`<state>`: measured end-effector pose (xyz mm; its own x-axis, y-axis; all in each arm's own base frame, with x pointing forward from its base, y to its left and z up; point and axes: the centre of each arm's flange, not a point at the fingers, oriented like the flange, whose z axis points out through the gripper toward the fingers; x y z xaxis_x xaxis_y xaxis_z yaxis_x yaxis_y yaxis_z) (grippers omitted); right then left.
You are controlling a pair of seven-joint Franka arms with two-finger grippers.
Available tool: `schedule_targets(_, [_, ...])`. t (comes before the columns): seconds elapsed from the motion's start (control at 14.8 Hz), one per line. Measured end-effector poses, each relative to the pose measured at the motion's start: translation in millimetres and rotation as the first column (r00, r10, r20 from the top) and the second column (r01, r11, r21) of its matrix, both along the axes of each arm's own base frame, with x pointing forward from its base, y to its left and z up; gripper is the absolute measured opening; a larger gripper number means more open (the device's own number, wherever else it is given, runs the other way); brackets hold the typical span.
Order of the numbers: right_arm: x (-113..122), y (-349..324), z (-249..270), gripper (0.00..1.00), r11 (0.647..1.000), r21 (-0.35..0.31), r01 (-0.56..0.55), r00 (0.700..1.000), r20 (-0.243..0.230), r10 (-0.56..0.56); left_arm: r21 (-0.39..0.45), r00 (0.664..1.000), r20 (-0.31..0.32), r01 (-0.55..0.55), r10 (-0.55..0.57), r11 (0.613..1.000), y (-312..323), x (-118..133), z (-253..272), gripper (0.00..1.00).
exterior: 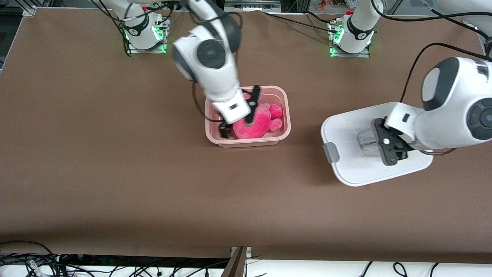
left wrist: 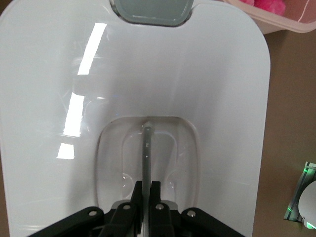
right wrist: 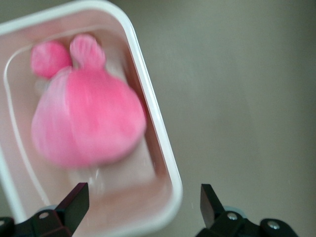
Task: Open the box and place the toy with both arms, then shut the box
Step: 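Carry the lid over the tray with the left gripper while the right gripper withdraws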
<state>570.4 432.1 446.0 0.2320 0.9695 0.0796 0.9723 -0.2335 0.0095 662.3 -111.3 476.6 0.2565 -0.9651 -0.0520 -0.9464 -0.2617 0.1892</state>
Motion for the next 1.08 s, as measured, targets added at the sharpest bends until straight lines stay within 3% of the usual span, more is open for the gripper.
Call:
schedule_targets(0.2, [18,-81,64,1.00,0.998,-0.010,0.060,0.998,-0.026,-0.060,-0.049,0.998,0.033,0.053,-0.052,0.997,-60,-10,7,0.07])
schedule_targets(0.47, [-6,-154,146,1.00,0.973,-0.045,0.227,0.973,-0.034,-0.228,-0.088,0.980,0.079,0.188,-0.181,0.978,-161,-35,3,0.07])
schedule_targets(0.75, [-50,-215,191,1.00,0.895,-0.045,0.444,0.894,-0.047,-0.446,-0.070,0.967,0.117,0.234,-0.225,0.970,-263,-73,-19,0.07])
schedule_targets(1.08, [-71,-315,186,1.00,0.812,-0.047,0.582,0.806,-0.093,-0.584,0.041,0.963,0.123,0.236,-0.239,0.971,-368,-141,-66,0.07])
